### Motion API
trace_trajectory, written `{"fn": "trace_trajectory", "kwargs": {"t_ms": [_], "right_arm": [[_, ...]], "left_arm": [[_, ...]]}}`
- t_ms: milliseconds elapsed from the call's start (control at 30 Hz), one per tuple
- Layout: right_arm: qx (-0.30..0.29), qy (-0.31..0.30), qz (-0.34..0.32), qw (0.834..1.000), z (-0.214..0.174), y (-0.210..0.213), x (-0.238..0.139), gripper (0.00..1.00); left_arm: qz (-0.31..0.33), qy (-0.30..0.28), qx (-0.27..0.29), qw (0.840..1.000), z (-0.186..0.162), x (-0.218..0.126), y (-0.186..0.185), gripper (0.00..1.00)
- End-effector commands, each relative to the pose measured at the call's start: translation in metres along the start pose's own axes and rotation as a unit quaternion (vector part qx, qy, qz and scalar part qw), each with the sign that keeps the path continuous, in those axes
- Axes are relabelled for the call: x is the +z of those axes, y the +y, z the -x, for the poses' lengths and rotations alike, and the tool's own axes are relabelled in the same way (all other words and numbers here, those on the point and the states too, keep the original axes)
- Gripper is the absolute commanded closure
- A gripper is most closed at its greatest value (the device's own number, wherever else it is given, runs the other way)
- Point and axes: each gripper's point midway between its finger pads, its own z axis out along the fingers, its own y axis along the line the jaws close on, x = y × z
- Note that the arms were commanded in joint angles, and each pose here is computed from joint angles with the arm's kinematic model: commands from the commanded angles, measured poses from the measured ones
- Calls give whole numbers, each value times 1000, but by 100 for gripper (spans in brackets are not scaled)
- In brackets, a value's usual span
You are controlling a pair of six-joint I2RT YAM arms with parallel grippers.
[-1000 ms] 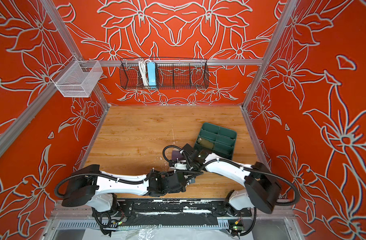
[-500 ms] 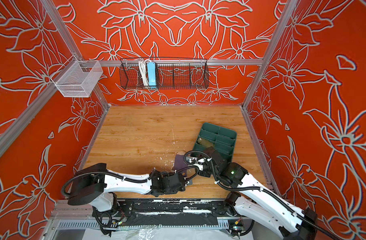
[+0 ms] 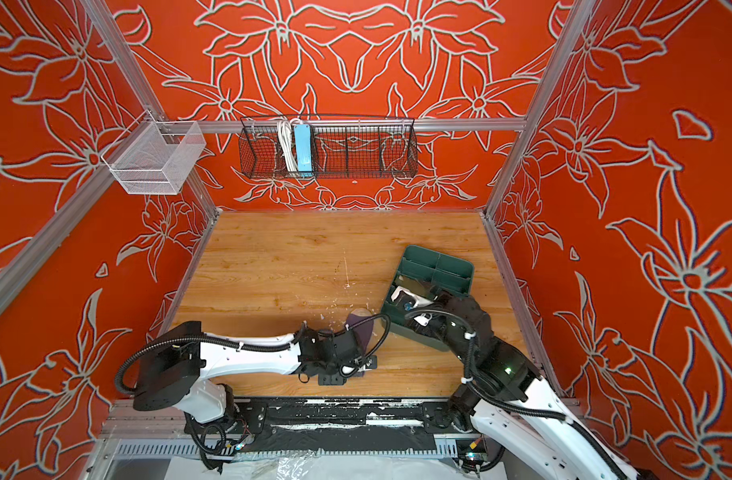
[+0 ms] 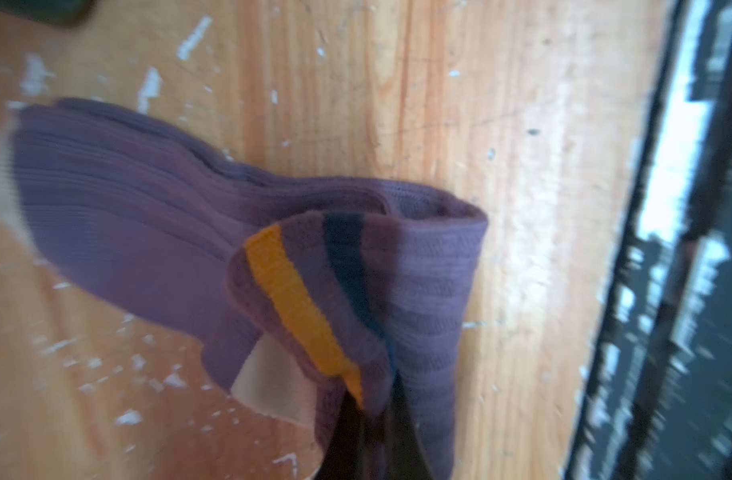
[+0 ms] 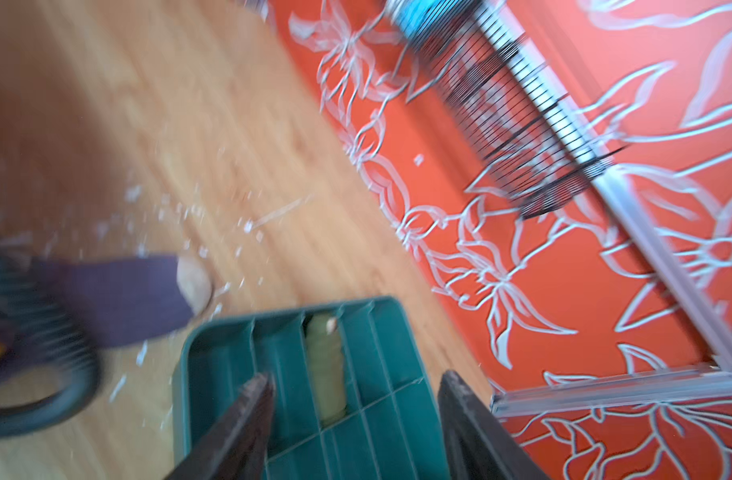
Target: Roll the socks
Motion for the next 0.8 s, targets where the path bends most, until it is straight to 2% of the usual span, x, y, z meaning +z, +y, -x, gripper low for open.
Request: {"fn": "trace_trajectory", "kwargs": {"t_ms": [0,100,233,400,567,667,767], "right_arm": [[10,-27,40,999,11,7,-19,36],[-28,-2,141,990,-9,48,-29,40],[-36,-6,238,970,-17,86,-43,44],[-63,1,302,951,-25,111,-45,44],[-131,14,352,927,-36,150,-35,43],[-175,15,369,913,-37,181,-25,38],[-172,14,398,901,-32,213,-14,36]], "left_arm": [[-174,59,-1,983,-37,1,-43,100],[-229,53,-45,971,-29,2,-35,100],[-294,44,-95,950,-17,3,-26,100],[-338,41,-129,931,-9,2,-16,100],[-366,49,-156,916,-7,6,-9,100],[-372,59,-163,912,-8,11,-8,100],[-374,62,-168,910,-8,12,-6,100]]}}
